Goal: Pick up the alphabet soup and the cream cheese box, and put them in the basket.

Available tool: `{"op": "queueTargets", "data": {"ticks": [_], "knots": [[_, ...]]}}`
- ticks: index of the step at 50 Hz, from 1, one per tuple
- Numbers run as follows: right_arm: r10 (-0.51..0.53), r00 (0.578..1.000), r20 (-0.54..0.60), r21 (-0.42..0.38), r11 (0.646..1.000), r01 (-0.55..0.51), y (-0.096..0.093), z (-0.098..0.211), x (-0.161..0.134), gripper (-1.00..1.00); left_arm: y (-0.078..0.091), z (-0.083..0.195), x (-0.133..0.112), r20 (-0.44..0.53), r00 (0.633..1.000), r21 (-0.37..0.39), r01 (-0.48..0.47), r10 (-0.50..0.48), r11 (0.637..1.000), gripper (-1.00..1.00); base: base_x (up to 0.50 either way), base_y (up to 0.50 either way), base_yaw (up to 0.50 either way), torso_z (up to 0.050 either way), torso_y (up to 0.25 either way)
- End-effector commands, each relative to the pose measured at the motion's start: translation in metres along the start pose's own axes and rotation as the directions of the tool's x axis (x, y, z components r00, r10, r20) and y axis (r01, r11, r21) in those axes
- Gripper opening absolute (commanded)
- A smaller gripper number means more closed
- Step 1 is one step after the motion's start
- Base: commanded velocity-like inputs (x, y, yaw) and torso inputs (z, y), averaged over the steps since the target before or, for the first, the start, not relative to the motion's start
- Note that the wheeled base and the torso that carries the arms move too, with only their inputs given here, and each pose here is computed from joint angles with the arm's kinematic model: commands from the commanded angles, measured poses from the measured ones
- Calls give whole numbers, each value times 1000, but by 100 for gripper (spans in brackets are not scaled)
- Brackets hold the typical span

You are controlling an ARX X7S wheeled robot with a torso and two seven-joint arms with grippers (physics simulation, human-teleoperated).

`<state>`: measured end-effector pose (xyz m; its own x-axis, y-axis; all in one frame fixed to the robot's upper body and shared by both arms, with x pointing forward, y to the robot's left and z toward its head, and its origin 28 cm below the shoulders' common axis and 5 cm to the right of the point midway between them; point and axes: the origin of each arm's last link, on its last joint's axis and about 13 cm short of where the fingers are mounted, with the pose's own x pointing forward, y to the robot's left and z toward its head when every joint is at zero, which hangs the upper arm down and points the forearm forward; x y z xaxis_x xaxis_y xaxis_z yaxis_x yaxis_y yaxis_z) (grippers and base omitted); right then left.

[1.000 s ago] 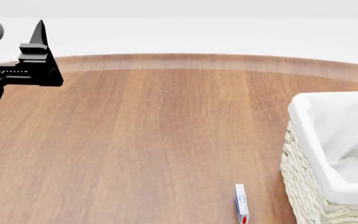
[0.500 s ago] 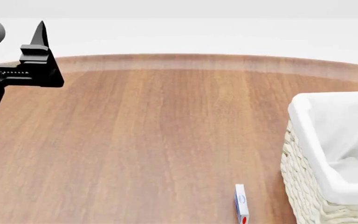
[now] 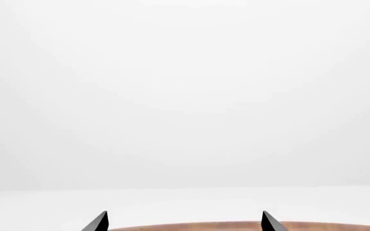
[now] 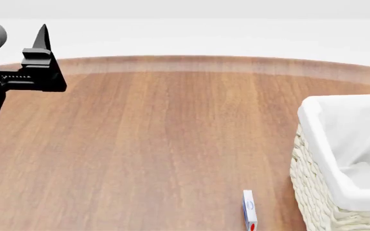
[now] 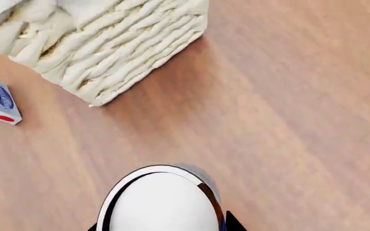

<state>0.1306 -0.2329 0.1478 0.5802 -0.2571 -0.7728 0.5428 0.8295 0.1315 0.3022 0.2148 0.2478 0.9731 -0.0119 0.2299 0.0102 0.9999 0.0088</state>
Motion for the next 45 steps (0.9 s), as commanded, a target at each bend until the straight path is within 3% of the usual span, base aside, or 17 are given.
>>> {"op": "queueTargets", "data": {"ticks": [1, 22, 29, 45], "knots": [[47, 993, 109, -80, 996, -39, 26, 47, -41, -100, 1, -1, 0, -3, 1000, 2, 0, 0, 1000, 100, 0, 0, 0, 0, 0], [135, 963, 235, -185, 978, -92, 74, 119, -114, -100, 1, -3, 2, -10, 1000, 1, -1, 1, 1000, 100, 0, 0, 0, 0, 0], [152, 924, 350, -188, 978, -89, 89, 139, -102, -100, 1, -6, 3, -15, 1000, 3, -5, 5, 1000, 100, 0, 0, 0, 0, 0], [149, 869, 471, -130, 987, -99, 93, 167, -93, -100, 0, -9, 4, -22, 1000, 3, -3, 3, 1000, 100, 0, 0, 0, 0, 1]]}}
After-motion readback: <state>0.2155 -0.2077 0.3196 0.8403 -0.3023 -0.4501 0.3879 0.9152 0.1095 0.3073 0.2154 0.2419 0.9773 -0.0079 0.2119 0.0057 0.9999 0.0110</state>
